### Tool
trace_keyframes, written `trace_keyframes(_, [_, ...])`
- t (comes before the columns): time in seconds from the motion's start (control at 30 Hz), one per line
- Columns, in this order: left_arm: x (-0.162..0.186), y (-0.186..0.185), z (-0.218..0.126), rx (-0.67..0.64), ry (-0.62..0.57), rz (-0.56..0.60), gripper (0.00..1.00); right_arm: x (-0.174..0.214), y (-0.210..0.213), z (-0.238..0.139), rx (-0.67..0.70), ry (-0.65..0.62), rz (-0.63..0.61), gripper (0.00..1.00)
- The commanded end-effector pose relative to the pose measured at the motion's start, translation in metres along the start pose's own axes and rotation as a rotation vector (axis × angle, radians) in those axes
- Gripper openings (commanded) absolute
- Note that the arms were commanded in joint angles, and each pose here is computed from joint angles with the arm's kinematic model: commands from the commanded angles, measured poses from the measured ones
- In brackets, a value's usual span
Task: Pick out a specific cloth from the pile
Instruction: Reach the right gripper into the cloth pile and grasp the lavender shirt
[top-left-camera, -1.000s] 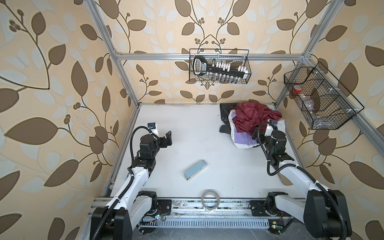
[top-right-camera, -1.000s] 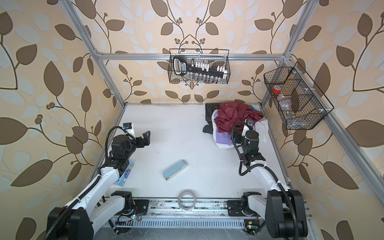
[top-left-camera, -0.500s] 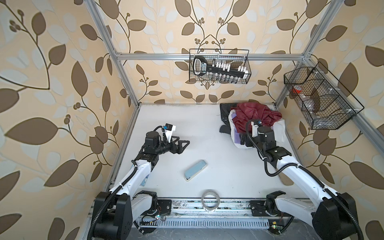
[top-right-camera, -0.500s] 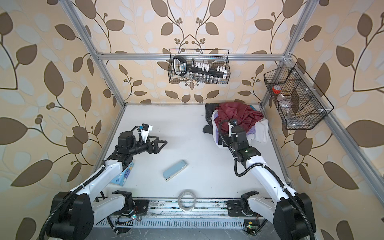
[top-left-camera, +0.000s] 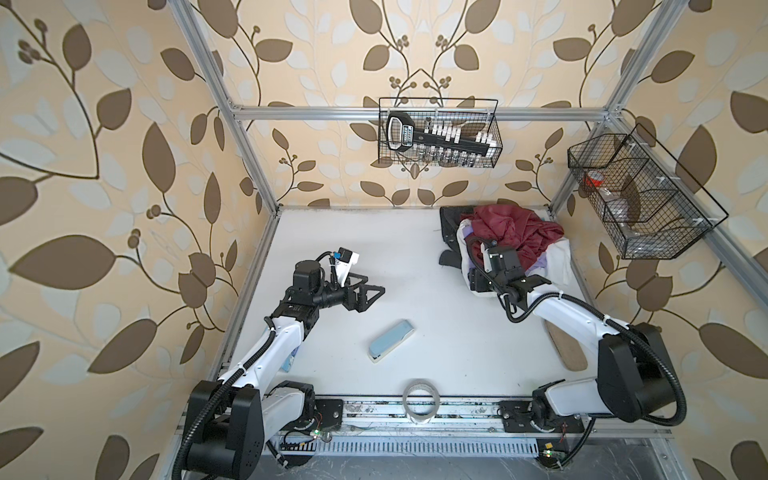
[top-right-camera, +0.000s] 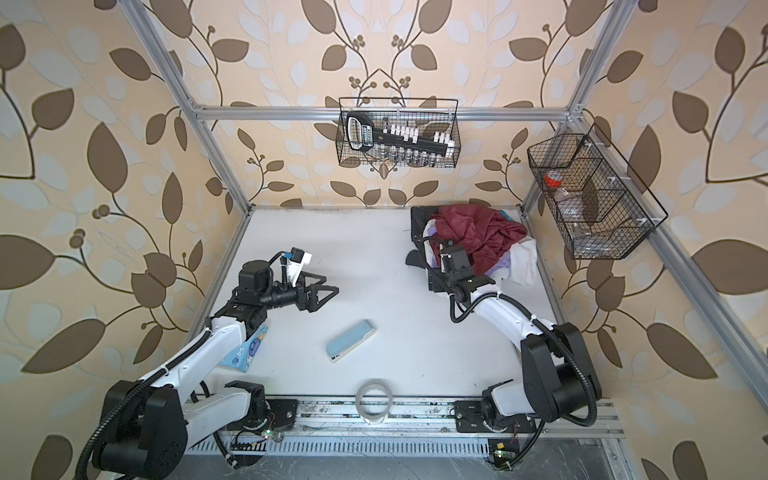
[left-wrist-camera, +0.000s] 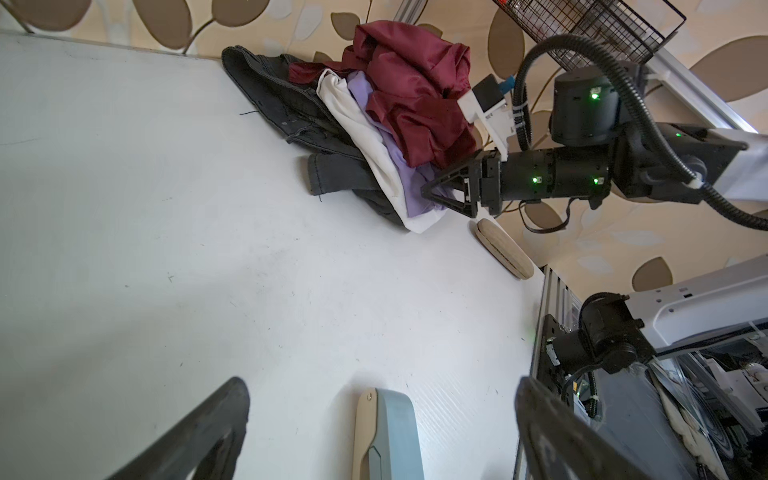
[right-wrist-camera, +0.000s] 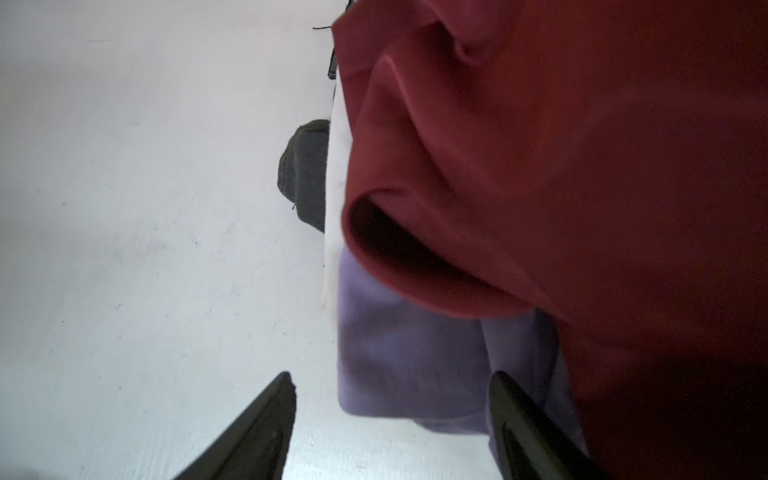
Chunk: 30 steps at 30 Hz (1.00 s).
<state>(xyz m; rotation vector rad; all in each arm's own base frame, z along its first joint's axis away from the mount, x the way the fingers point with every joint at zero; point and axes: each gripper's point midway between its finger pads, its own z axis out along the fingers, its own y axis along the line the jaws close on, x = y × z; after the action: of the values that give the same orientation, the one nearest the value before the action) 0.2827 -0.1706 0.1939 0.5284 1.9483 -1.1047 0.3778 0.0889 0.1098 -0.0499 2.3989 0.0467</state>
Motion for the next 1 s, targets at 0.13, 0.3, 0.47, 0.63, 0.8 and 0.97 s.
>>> trace_keyframes(0.13, [-0.018, -0.022, -0.003, 0.053, -0.026, 0.104, 0.99, -0.004, -0.033, 0.007, 0.091, 0.030, 0.029, 0.75])
trace_keyframes(0.3, [-0.018, -0.022, -0.003, 0.052, -0.023, 0.108, 0.99, -0.001, -0.048, 0.009, 0.111, 0.037, 0.051, 0.75])
trace_keyframes(0.47, [-0.017, -0.022, -0.002, 0.054, -0.019, 0.107, 0.99, 0.001, -0.046, 0.017, 0.092, 0.049, 0.049, 0.69])
trace_keyframes(0.63, [-0.017, -0.022, -0.002, 0.053, -0.019, 0.107, 0.99, 0.003, -0.040, 0.024, 0.066, 0.068, 0.049, 0.42])
trace_keyframes(0.8, [-0.017, -0.021, -0.003, 0.049, -0.019, 0.107, 0.99, -0.003, -0.040, 0.019, 0.061, 0.049, 0.054, 0.16])
trace_keyframes(0.97, [-0.017, -0.023, -0.003, 0.053, -0.019, 0.110, 0.99, -0.017, -0.040, 0.005, 0.061, 0.008, 0.061, 0.00])
